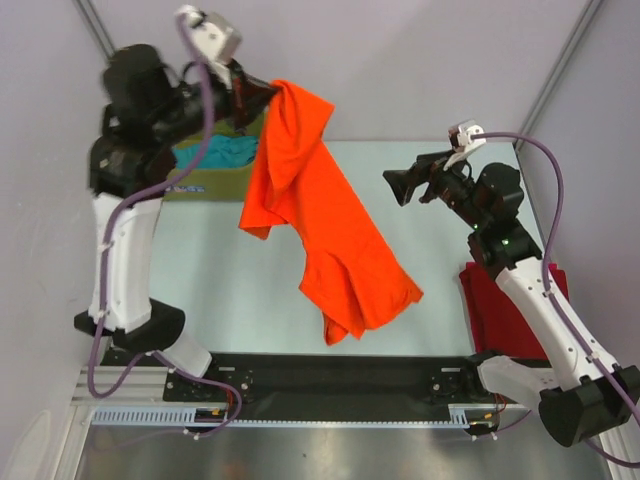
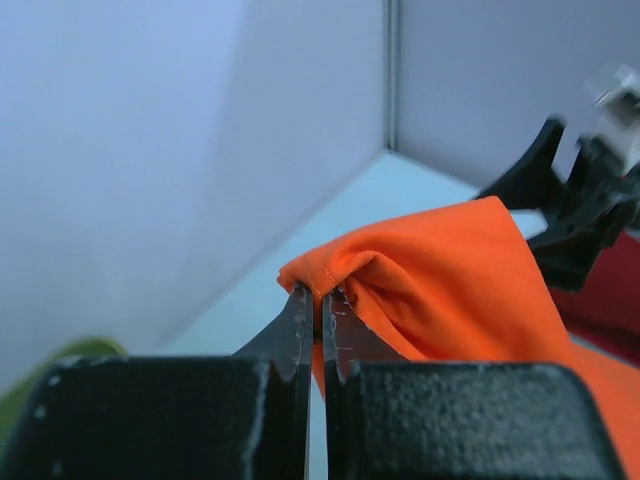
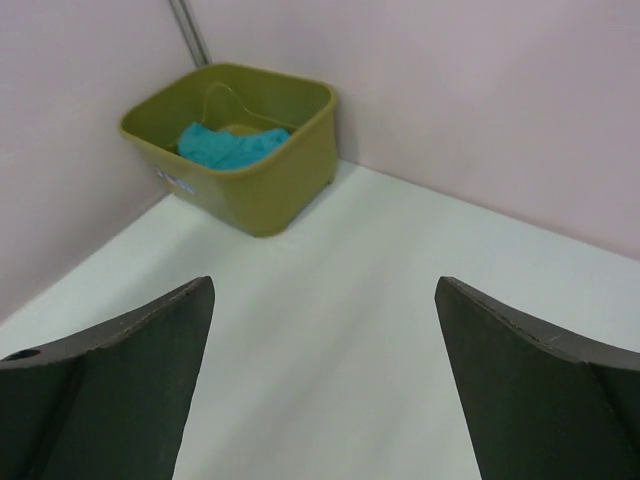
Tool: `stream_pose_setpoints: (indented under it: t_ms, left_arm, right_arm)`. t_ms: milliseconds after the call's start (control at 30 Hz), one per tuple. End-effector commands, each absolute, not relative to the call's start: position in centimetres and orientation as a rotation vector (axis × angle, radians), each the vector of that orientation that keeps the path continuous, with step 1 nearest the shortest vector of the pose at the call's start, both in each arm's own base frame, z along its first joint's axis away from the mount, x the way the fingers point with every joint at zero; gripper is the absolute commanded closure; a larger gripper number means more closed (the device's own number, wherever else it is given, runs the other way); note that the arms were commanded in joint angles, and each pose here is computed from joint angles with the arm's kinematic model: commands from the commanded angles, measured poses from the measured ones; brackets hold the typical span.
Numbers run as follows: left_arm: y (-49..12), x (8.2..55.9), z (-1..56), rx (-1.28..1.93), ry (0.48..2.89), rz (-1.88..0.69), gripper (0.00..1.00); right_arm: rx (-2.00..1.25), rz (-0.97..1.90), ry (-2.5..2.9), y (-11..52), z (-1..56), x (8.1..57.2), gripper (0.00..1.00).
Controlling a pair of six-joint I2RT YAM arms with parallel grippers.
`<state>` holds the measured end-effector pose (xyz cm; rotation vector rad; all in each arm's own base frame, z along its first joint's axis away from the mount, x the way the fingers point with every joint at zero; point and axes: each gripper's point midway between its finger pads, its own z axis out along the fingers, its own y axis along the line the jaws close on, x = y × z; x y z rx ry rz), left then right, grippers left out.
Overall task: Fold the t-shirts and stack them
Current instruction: Move the tshirt to the center of the board, then flatten the tshirt out
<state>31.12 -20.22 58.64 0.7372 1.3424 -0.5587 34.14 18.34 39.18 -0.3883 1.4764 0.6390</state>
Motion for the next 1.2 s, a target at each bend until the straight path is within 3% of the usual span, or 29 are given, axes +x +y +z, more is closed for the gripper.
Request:
stream_pose_setpoints:
  t_ms: [0,33,233,300,333,400,433,500,667,900,933,1033,1133,1167]
  left_arm:
    - [-23.2,37.1,47.3,0.752,1.662,-0.658,1.0]
    - [-23.6,38.4,42.5,0.754,1.781,-0.67,0.99]
    - [-22.3,42.5,26.4,0.834,1.99,-0.515,0.99]
    - [-21.2,43.6,22.8,0.854,2.0,-0.453,0.89]
    - [-20.9,43.9,21.6,0.867,2.009,-0.433,0.66]
    - [-19.5,45.2,20.5,0.839,2.032,-0.342,0.43]
    - [-19.2,45.5,20.2,0.825,2.05,-0.329,0.21]
    - [-18.7,45.2,21.1,0.815,2.053,-0.322,0.04]
    - [-18.0,42.5,21.6,0.827,2.09,-0.342,0.0]
    - [-14.0,39.6,18.5,0.665,2.234,-0.307,0.0]
    - [-13.6,39.3,19.2,0.628,2.226,-0.332,0.0]
    - [-11.3,38.8,19.3,0.55,2.243,-0.315,0.0]
    - [-10.0,38.0,18.9,0.559,2.261,-0.257,0.0]
    - [-10.0,37.6,18.7,0.57,2.267,-0.264,0.0]
  right_arm:
    - [-0.353,0.531,1.594,16.5,35.9,34.0,0.0]
    - [-0.34,0.488,1.652,15.8,34.3,34.1,0.0]
    - [-0.235,0.292,1.987,12.5,26.2,33.6,0.07]
    - [-0.228,0.303,2.08,12.8,23.9,32.6,0.12]
    - [-0.23,0.297,2.111,13.1,23.0,32.2,0.13]
    - [-0.238,0.313,2.169,14.0,20.9,31.1,0.16]
    - [-0.301,0.351,2.192,15.6,20.1,29.9,0.17]
    - [-0.424,0.405,2.234,17.6,18.1,27.9,0.18]
    - [-0.918,0.505,2.243,23.4,13.5,20.2,0.17]
    - [-1.068,0.429,2.315,24.7,7.0,19.1,0.23]
    - [-1.065,0.422,2.339,24.9,6.4,19.2,0.27]
    - [-1.034,0.398,2.475,24.9,3.4,18.7,0.62]
    - [-0.994,0.383,2.548,24.4,2.6,18.8,0.73]
    - [-0.955,0.384,2.563,24.2,2.6,19.0,0.81]
